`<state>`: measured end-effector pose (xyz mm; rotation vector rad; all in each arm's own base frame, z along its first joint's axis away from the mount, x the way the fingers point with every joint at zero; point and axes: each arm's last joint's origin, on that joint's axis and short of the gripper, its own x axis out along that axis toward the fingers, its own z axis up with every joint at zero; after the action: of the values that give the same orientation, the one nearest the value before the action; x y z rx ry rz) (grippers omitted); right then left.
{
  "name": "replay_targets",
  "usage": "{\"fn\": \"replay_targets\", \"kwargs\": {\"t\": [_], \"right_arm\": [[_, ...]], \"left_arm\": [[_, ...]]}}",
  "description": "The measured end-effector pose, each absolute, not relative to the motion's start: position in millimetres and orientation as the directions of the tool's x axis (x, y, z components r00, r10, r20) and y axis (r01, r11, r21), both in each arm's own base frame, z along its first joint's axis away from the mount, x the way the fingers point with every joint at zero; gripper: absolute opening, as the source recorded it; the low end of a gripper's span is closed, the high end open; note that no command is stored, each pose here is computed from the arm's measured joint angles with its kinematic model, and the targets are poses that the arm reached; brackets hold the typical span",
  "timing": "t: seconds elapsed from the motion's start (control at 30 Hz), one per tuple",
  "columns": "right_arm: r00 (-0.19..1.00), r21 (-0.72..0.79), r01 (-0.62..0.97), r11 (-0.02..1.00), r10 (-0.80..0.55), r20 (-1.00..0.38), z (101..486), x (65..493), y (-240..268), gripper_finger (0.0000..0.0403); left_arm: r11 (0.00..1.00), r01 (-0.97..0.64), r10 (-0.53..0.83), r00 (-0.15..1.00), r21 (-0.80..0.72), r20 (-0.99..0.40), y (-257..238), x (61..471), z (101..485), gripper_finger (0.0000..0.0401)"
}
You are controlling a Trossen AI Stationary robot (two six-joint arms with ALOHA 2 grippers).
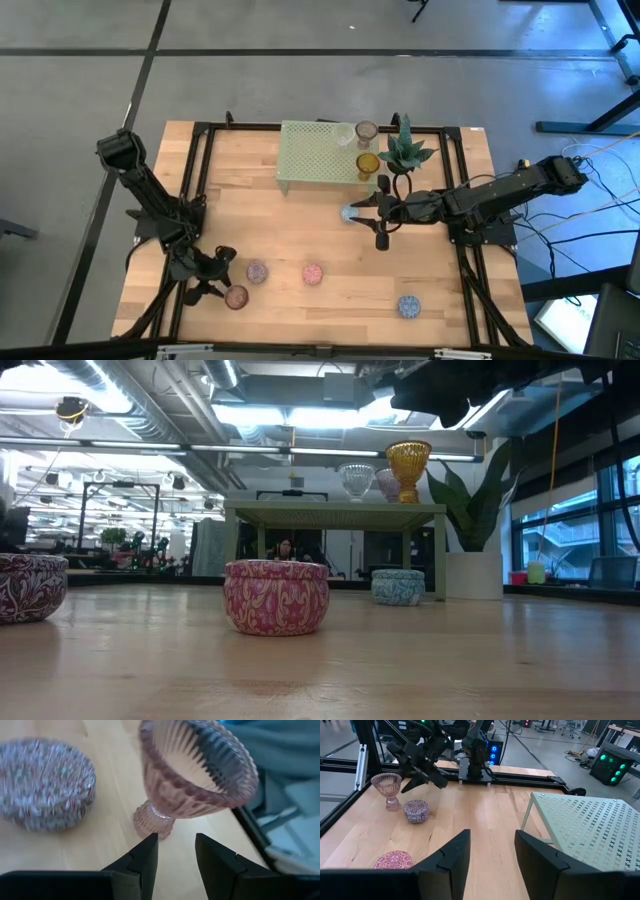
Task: Pick & Place candle stick holders
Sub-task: Align the purple glass candle holder with the transparent glass candle holder on the shelf
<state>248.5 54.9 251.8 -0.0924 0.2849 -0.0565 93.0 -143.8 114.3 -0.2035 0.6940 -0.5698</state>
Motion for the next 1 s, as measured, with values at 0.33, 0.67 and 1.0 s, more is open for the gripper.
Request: {"fn": "replay_targets", "kwargs": {"t": [0.33, 0.67, 1.0], "right_arm": [[0.958, -0.100, 0.042, 0.994, -0.069, -0.278, 251.8, 248.5, 54.9, 0.0159], [0.959, -0.099, 0.043, 0.994, -0.069, -0.277, 251.9, 248.6, 54.9, 0.0159], [0.959, -0.097, 0.043, 0.994, -0.069, -0.276, 252.0, 248.6, 54.9, 0.0159]], "left_arm": [[0.873, 0.302, -0.475, 0.704, -0.383, -0.529, -140.0, 97.7, 114.8, 0.0127], [0.856, 0.126, -0.419, 0.736, -0.501, -0.532, -134.5, 103.9, 114.1, 0.0127], [0.849, 0.102, -0.413, 0.738, -0.518, -0.533, -135.0, 103.2, 113.4, 0.0183]]}}
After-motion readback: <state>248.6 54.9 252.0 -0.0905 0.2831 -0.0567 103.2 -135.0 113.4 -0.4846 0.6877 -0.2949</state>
